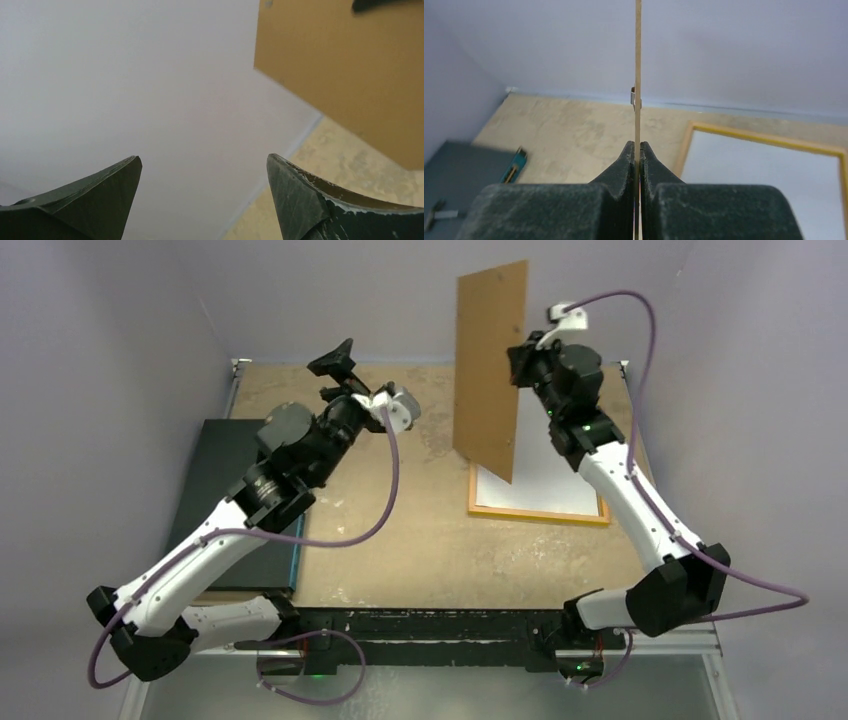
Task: Put the photo into the frame
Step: Turn over the photo frame item at the center of the board, then move the photo frame to the center of the board.
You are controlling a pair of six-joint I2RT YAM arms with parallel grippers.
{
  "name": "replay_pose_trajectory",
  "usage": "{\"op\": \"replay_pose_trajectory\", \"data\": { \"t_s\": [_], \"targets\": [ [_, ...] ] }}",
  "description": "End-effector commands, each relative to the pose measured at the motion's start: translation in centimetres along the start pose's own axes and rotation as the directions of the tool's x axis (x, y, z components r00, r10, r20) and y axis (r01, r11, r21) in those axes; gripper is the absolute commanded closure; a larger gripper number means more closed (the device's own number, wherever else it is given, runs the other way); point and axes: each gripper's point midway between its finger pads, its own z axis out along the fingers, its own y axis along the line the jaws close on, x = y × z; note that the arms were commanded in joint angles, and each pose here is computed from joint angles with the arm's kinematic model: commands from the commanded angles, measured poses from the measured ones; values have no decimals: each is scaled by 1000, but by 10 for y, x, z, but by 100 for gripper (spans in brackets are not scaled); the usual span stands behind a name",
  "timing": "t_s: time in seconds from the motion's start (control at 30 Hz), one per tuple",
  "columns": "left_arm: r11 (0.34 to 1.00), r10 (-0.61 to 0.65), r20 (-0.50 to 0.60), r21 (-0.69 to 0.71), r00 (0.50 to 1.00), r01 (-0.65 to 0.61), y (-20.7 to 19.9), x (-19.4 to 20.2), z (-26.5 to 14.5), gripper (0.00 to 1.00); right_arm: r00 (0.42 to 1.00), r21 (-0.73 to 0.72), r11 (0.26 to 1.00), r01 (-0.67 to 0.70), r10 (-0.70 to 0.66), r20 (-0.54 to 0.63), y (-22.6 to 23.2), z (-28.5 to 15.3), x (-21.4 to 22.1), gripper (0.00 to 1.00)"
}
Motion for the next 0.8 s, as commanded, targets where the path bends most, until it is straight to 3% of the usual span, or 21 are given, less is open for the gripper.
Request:
{"op": "replay_pose_trajectory", "data": {
  "t_s": [0.0,0.1,0.23,0.4,0.57,0.73,0.77],
  "targets": [
    [961,-197,-237,147,951,235,-51,60,23,5,939,79,957,-279,254,234,-36,-27,-97,100],
    [886,-282,-410,234,867,399,-92,99,40,5,925,147,936,-319,274,265,-59,-40,-108,100],
    [774,-282,-592,326,755,544,-156,128,64,6,900,227,891,-393,323,292,-86,-59,-110,100],
    [587,-262,-743,385,616,713,-249,157,89,11,877,293,848,-442,340,339,-107,-84,-111,100],
    [461,-305,-815,326,492,826,-315,187,113,14,883,349,827,-440,327,338,-114,-111,-111,100],
    [372,-394,-808,295,437,880,-358,198,139,18,899,391,823,-411,296,322,-117,-128,-106,100],
    [341,-417,-814,273,405,900,-366,197,142,19,902,397,823,-407,294,316,-117,-130,-104,100]
  ]
}}
